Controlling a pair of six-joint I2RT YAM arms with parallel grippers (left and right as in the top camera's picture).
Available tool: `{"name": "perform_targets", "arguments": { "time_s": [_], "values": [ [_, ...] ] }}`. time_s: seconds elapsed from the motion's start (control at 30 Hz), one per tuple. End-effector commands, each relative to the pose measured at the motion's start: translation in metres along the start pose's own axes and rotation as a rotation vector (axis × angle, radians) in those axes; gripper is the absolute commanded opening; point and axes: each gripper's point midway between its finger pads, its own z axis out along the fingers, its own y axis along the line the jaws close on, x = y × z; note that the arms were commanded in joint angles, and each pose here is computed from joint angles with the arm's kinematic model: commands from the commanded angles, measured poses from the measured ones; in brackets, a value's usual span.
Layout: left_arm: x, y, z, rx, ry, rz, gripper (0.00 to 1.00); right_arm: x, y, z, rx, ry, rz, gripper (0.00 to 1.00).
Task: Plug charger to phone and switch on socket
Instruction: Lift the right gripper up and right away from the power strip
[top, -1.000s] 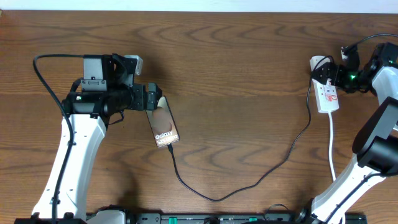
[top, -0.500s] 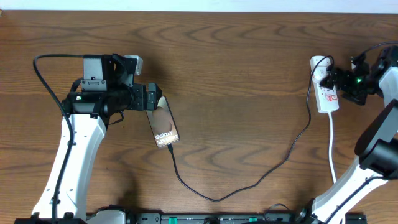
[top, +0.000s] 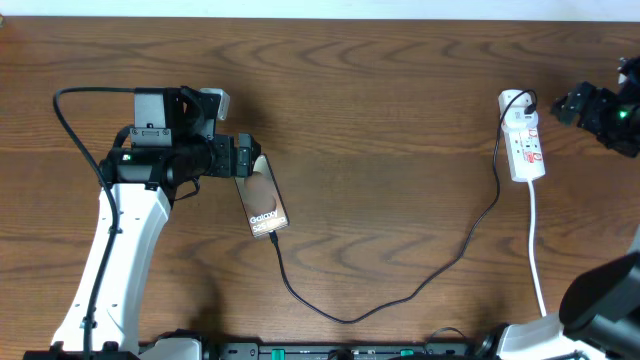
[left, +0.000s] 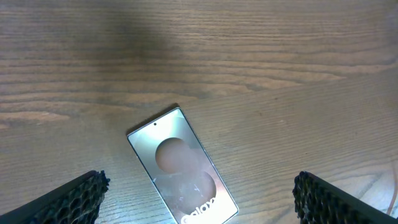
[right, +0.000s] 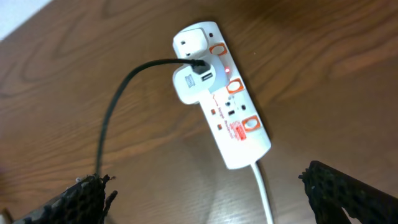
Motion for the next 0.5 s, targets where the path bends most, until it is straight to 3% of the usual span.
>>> {"name": "perform_targets", "arguments": {
  "time_s": [0.0, 0.47],
  "values": [
    [-0.0040, -0.0006, -0.0042, -0.006, -0.013, 0.019, 0.97, -0.0020, 0.0045, -0.0100, 0.000, -0.018, 0.034, 0.99],
    [-0.0041, -0.0007, -0.0042, -0.006, -0.014, 0.020, 0.97, -0.0017, 0.0055, -0.0089, -0.009, -0.015, 0.034, 0.99]
  ]
}}
